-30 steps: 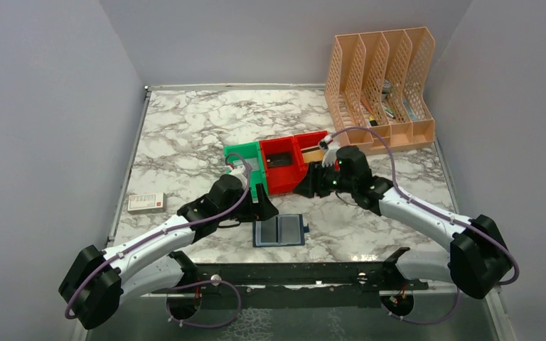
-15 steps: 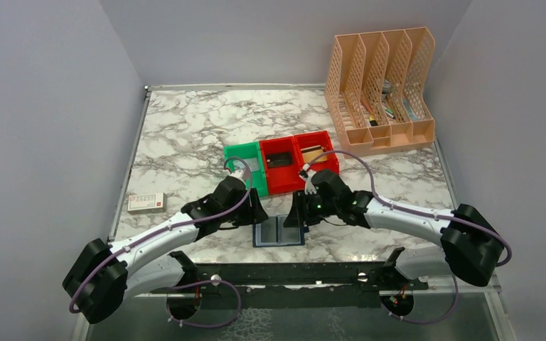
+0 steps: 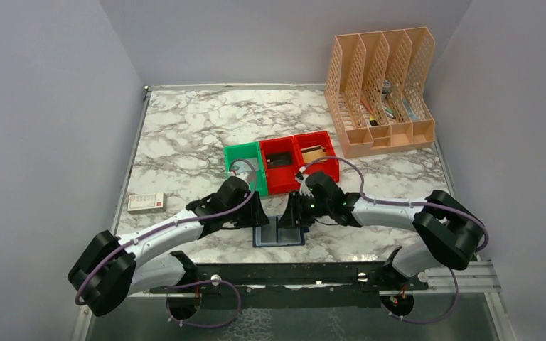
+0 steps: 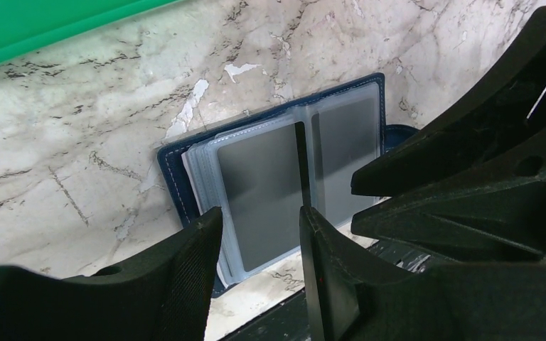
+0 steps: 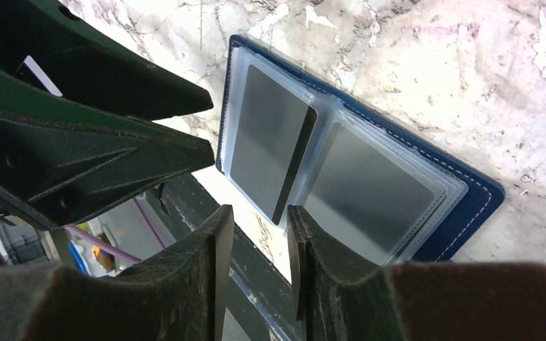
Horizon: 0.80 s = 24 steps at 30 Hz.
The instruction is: Take the credit cards out of the card holder
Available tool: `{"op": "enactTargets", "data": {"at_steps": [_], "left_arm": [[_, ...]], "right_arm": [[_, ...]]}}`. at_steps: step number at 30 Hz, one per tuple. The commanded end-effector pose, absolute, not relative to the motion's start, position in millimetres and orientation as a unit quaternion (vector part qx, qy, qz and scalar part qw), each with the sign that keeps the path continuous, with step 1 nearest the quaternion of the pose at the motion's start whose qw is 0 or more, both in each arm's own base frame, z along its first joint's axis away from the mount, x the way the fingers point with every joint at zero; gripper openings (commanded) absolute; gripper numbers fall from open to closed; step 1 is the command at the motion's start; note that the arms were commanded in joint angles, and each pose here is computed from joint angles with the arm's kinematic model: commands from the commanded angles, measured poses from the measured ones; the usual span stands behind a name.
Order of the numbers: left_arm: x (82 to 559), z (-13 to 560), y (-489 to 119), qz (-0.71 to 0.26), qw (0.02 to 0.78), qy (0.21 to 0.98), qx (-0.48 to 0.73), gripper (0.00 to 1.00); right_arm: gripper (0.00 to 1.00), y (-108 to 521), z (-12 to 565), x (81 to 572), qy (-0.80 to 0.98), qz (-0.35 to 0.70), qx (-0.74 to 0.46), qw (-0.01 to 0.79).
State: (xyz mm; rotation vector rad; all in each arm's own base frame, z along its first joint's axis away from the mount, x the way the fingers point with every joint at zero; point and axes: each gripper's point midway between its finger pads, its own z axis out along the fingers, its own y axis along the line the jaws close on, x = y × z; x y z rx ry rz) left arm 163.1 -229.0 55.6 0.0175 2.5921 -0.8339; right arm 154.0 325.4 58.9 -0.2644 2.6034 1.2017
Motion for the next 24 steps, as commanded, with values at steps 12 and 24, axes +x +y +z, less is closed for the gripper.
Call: {"op": "enactTargets", "data": {"at_steps": [12, 24], "left_arm": [[157.3, 37.4, -233.5, -0.294, 0.181, 0.938, 0.029, 0.34], [147.2, 23.0, -224.7, -0.278, 0.169, 0.945, 0.043, 0.23]], "right_arm": [[0.27, 337.5, 29.7, 158.4, 0.904, 0.41, -0.057, 0.112], [0.21, 329.9, 1.6, 154.0, 0.919, 0.383, -0.028, 0.086]]}}
